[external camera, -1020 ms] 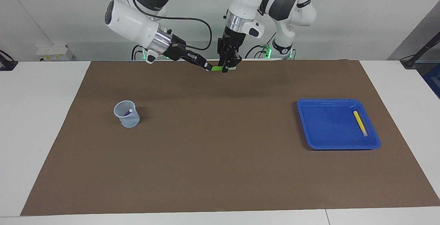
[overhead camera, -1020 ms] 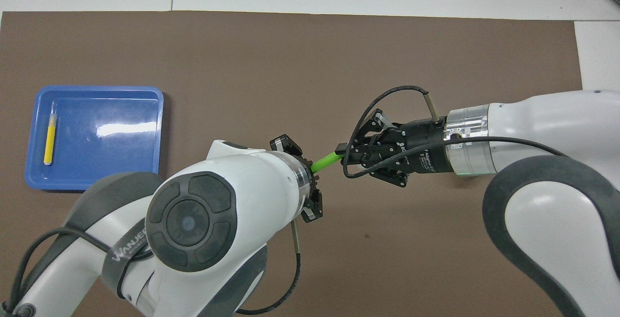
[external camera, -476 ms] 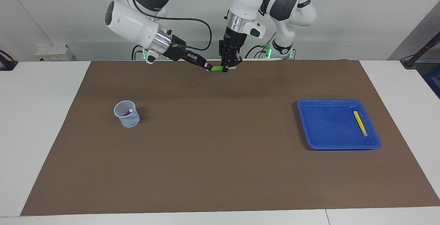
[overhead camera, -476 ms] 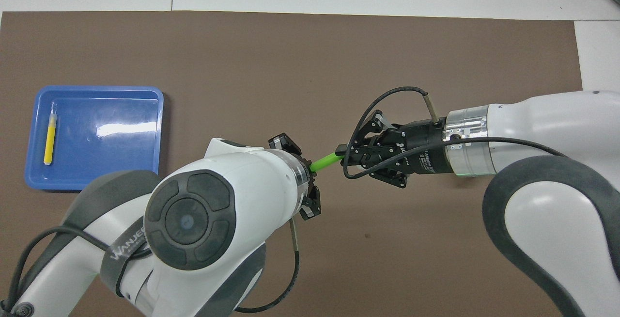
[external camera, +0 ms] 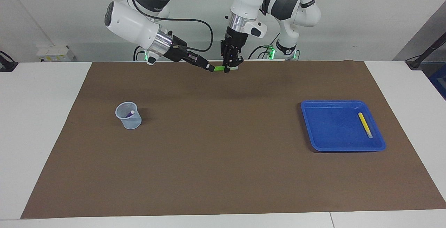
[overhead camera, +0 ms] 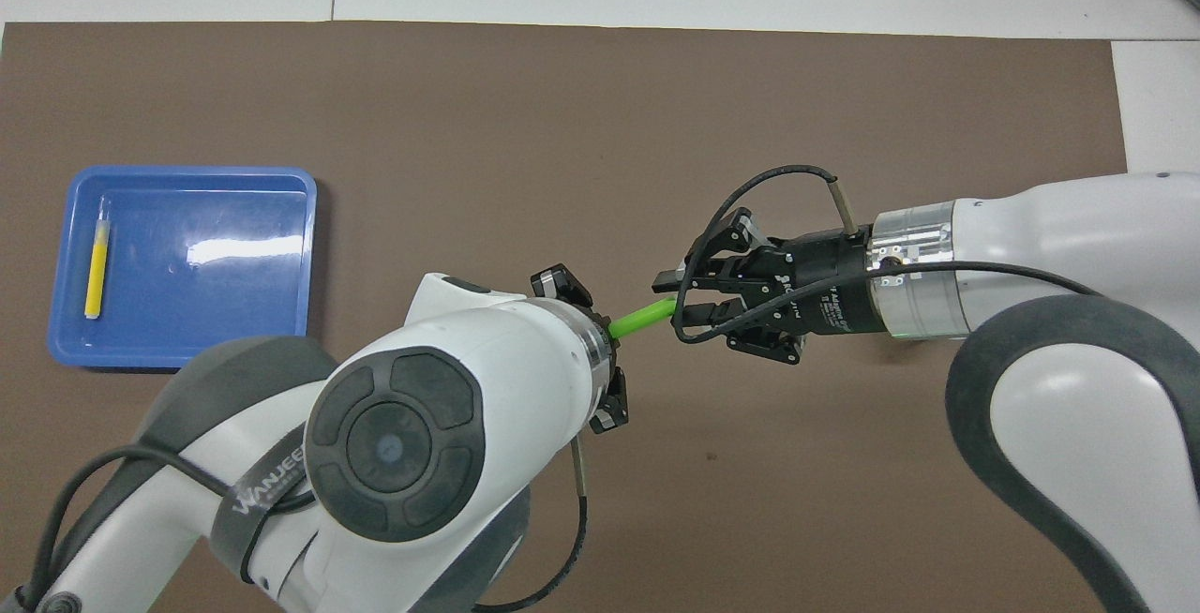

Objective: Right arm passes pens to left for tray arrangement
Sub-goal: 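Carry the green pen to the tray with the left gripper while the right gripper withdraws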

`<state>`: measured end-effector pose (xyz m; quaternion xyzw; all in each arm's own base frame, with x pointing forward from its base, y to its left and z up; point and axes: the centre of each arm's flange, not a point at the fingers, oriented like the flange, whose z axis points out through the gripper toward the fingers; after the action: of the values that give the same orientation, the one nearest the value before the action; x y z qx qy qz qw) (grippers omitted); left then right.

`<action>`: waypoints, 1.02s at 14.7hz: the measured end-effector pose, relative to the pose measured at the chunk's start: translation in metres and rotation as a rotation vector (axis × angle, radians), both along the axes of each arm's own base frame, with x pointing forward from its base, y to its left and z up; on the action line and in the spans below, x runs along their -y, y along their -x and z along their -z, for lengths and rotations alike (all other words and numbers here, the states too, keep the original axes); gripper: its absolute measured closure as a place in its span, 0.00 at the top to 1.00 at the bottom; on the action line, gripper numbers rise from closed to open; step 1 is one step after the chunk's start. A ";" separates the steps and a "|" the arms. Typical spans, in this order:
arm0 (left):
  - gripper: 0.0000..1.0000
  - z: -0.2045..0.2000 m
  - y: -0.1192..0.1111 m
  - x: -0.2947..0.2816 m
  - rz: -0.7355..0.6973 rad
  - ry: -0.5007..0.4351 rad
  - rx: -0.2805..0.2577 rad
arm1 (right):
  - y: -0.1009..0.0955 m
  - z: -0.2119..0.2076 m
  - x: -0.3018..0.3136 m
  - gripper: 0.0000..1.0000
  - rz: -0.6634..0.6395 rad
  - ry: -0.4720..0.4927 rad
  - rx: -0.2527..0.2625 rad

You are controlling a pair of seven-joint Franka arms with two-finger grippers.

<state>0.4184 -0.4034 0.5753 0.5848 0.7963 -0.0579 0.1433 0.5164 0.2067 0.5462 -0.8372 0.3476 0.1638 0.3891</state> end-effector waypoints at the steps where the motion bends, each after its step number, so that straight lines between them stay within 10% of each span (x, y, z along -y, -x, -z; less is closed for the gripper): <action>1: 0.18 0.001 -0.001 0.000 0.016 -0.004 0.004 | -0.001 0.000 0.003 0.55 -0.009 0.000 0.010; 5: 0.18 0.011 -0.019 -0.023 0.123 -0.046 0.032 | -0.003 0.005 0.027 0.99 -0.118 0.022 0.078; 11: 0.18 0.051 -0.080 -0.135 0.352 -0.164 0.054 | -0.004 0.028 0.084 1.00 -0.588 0.360 0.362; 15: 0.18 0.064 -0.102 -0.218 0.545 -0.228 0.040 | -0.011 0.030 0.111 1.00 -0.735 0.513 0.450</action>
<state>0.5202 -0.1858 0.5111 0.7905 0.6082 0.0073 0.0716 0.5272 0.0960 0.5162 -0.9876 -0.0337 0.0148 0.1528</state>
